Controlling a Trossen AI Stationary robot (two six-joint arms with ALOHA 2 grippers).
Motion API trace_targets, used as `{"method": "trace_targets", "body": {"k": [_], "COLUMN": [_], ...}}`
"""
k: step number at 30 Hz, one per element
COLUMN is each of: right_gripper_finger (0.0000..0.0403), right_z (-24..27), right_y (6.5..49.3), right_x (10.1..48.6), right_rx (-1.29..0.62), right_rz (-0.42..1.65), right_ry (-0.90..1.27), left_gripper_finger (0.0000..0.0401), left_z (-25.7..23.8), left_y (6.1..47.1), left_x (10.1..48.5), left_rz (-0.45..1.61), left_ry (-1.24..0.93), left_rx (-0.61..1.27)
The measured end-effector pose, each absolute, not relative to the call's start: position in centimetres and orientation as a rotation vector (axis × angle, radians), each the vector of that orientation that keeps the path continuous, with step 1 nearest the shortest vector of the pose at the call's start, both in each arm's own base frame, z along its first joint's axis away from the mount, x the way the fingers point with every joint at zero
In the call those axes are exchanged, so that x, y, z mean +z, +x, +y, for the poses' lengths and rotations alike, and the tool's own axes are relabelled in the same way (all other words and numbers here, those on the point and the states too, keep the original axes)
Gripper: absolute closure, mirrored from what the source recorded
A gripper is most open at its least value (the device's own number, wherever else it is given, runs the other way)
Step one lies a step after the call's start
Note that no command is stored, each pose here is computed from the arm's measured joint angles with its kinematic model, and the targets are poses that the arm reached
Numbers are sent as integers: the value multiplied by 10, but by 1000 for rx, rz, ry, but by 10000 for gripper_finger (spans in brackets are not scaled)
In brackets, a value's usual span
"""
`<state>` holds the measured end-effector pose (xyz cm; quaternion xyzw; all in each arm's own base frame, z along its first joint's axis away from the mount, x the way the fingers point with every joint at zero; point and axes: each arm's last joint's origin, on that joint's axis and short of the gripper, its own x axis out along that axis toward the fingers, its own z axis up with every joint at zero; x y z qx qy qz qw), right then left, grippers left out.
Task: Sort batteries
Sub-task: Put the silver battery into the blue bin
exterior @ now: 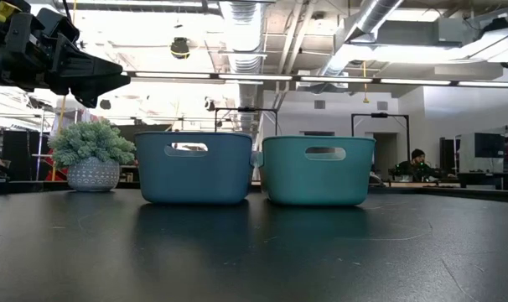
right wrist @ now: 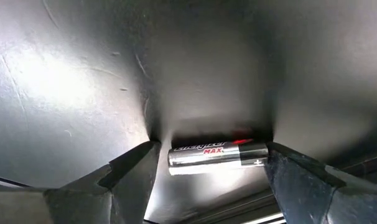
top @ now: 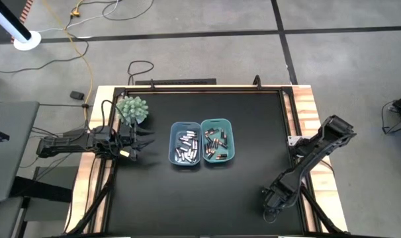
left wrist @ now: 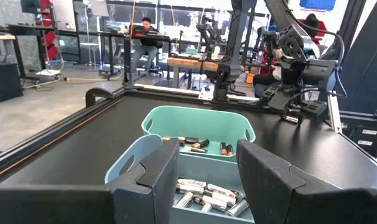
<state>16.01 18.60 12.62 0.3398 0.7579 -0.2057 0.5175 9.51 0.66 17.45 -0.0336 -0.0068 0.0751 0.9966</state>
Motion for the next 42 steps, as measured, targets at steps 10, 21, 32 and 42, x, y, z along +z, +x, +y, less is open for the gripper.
{"method": "trace_targets", "body": {"k": [10,21,32,42], "right_gripper_finger": [124,155,158,159], "right_z": [185,184,183,183], "right_y": [161,162,164,169], "right_x": [126,126,126,133], "right_rx": [-490,-493,-505,-528], "right_rz": [1817,1821,1822,1775], "right_ry": [812,819,833,801], "left_gripper_finger": [244,244,244,244], "left_z": [7,7,7,7], "left_y": [95,95,95,95], "left_x": [175,175,175,175], "left_rz": [-14,-14,-14,-14], "left_ry": [-67,-67,-67,-67], "left_rx": [150,150,150,150]}}
